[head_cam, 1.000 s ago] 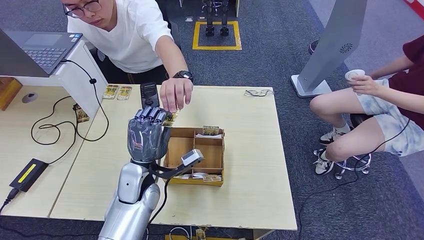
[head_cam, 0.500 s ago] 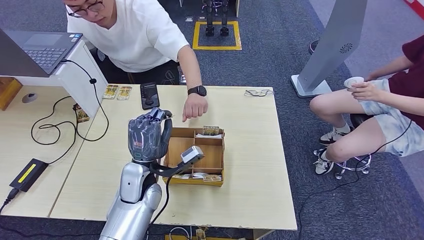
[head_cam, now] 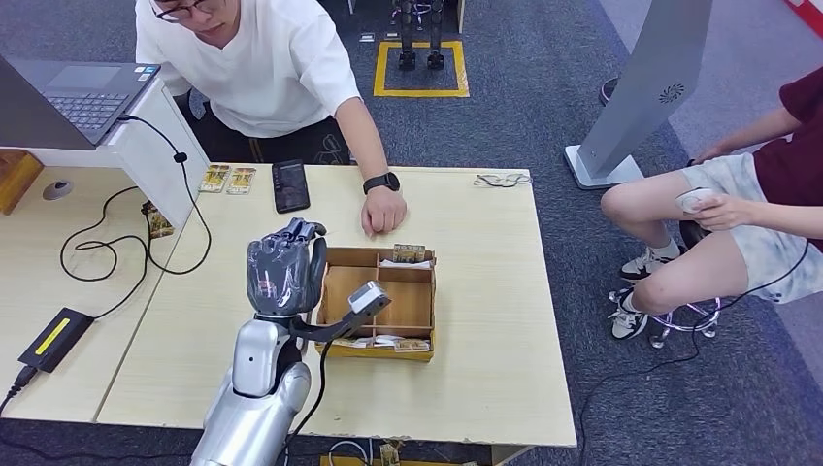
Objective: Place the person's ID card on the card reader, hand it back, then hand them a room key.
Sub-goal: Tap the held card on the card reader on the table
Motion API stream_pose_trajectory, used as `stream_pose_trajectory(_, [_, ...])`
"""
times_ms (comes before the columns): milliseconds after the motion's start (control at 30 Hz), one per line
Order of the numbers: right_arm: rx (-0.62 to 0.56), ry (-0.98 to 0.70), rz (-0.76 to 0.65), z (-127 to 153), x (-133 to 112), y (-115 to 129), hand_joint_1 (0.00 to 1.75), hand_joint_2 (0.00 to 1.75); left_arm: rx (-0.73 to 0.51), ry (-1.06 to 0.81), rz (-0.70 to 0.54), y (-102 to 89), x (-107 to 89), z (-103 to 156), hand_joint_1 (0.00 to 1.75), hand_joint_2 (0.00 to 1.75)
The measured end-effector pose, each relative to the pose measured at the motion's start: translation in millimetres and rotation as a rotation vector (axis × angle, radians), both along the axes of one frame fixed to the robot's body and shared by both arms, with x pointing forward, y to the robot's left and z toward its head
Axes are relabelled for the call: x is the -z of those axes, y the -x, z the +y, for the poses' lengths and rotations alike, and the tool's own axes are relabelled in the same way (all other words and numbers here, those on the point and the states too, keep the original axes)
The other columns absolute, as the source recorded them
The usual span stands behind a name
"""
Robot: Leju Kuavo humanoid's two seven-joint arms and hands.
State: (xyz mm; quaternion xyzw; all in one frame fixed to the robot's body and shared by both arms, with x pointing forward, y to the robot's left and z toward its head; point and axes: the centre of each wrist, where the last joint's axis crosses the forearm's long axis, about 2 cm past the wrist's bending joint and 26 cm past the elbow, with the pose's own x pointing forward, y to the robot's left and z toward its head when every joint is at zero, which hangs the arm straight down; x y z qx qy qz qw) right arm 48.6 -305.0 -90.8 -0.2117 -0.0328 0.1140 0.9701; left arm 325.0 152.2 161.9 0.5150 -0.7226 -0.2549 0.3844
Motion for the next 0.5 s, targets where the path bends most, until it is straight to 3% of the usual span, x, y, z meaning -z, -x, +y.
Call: stream_pose_trajectory(500, [0.007,0.000,0.016,-2.4,1.3,0.9,0.00,1.75,-0.100,-0.001,0.061,-0.7,9.1,35.8,1.75,1.75])
